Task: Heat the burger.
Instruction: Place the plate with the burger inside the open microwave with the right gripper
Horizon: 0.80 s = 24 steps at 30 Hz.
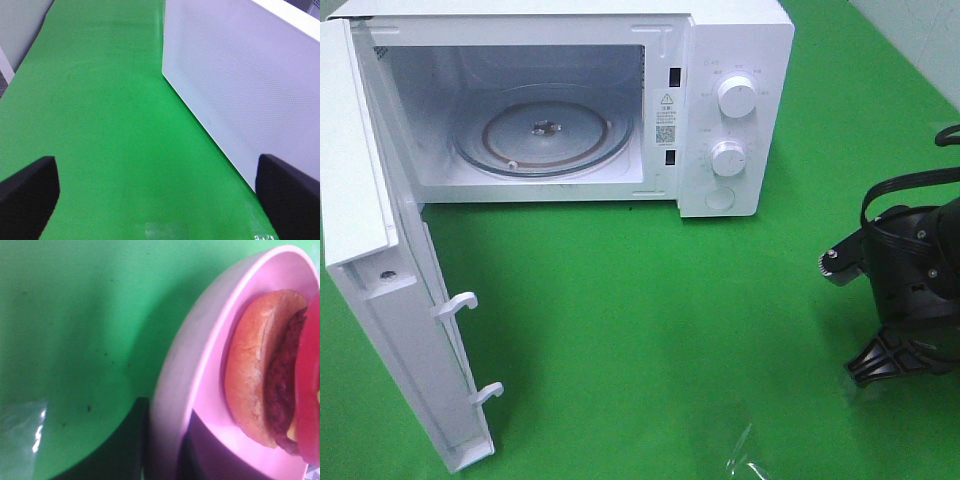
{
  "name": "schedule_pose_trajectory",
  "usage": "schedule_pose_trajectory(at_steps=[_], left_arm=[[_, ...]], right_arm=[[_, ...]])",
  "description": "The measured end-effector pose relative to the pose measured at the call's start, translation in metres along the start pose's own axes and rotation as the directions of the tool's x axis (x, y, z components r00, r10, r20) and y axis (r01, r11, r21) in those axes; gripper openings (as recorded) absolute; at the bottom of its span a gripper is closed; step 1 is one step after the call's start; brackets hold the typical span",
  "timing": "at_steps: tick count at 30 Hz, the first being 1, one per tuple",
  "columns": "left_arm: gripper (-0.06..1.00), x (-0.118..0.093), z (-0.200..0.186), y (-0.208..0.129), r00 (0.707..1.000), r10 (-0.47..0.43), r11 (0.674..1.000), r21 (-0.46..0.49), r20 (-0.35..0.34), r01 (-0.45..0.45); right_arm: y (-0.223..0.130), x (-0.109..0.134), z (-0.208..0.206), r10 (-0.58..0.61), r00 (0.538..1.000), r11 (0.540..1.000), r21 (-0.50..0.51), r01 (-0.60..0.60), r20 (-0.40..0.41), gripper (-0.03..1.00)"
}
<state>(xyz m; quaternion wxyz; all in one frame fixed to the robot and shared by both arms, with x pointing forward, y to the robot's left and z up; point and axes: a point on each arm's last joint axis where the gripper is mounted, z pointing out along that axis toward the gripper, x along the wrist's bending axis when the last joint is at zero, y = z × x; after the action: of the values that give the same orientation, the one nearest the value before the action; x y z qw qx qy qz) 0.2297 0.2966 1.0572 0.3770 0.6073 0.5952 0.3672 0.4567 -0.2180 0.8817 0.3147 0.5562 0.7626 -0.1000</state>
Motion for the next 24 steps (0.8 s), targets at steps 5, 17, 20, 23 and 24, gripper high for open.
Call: schedule_pose_trajectory(at_steps=[5, 17, 20, 23, 24], left_arm=[[0.99, 0.0, 0.0, 0.0, 1.0, 0.0, 1.0, 0.0, 0.0, 0.0], [0.99, 0.0, 0.0, 0.0, 1.0, 0.0, 1.0, 0.0, 0.0, 0.0], [0.99, 0.0, 0.0, 0.0, 1.0, 0.0, 1.0, 0.0, 0.0, 0.0], [0.99, 0.0, 0.0, 0.0, 1.0, 0.0, 1.0, 0.0, 0.0, 0.0], [0.99, 0.0, 0.0, 0.0, 1.0, 0.0, 1.0, 0.0, 0.0, 0.0]], right_arm=[[-0.001, 0.004, 0.011, 0.009, 1.0, 1.0, 0.022, -0.009, -0.007, 0.11], [0.0, 0.01, 0.011, 0.034, 0.997, 0.999, 0.021, -0.033, -0.07, 0.45], [0.0, 0.008, 0.007, 0.043, 0.995, 0.999, 0.023, -0.041, -0.085, 0.5], [0.0, 0.006, 0.001, 0.055, 0.992, 0.998, 0.017, -0.054, -0.111, 0.51], [0.001, 0.004, -0.005, 0.068, 0.986, 0.998, 0.007, -0.068, -0.153, 0.51]])
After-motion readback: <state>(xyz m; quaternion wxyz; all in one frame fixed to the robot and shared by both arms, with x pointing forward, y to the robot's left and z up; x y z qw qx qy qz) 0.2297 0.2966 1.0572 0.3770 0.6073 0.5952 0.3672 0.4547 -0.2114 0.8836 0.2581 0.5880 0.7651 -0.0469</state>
